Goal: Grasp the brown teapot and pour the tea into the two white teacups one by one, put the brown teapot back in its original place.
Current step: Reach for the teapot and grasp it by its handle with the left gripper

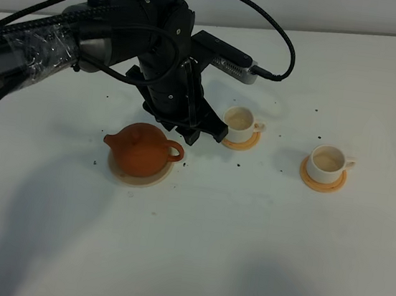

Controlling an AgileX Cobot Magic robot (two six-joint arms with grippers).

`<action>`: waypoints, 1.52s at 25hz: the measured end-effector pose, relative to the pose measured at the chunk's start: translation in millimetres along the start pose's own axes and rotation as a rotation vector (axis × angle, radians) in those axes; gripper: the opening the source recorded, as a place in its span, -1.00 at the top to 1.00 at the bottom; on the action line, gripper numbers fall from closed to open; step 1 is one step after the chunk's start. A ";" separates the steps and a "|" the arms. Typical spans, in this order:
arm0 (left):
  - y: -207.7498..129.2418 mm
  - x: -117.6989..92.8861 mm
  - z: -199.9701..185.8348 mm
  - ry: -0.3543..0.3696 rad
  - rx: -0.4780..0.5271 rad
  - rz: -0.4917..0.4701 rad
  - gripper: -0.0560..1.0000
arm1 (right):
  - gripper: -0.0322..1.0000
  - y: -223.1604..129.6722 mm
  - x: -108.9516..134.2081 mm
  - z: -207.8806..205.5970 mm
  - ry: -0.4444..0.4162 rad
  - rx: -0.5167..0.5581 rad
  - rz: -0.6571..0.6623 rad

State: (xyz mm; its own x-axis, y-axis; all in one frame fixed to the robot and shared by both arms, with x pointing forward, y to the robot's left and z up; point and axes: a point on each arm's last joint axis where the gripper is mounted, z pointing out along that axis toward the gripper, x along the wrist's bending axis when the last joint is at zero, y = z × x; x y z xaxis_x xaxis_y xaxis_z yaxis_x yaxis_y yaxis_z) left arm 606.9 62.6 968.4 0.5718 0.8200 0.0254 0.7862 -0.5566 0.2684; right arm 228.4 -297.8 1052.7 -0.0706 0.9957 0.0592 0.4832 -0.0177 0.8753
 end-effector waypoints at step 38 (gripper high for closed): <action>-12.8 -5.6 35.2 -0.064 0.162 0.100 0.05 | 0.47 0.0 0.0 0.0 0.000 0.000 0.000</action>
State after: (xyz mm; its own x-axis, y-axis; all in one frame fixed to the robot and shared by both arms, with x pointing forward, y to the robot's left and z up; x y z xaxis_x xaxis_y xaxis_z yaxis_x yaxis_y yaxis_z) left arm 601.9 60.4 931.0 0.6589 0.7520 -0.0184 0.7490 -0.6536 0.1089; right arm 228.4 -297.8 1052.7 -0.0704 0.9957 0.0596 0.4832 -0.0182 0.8753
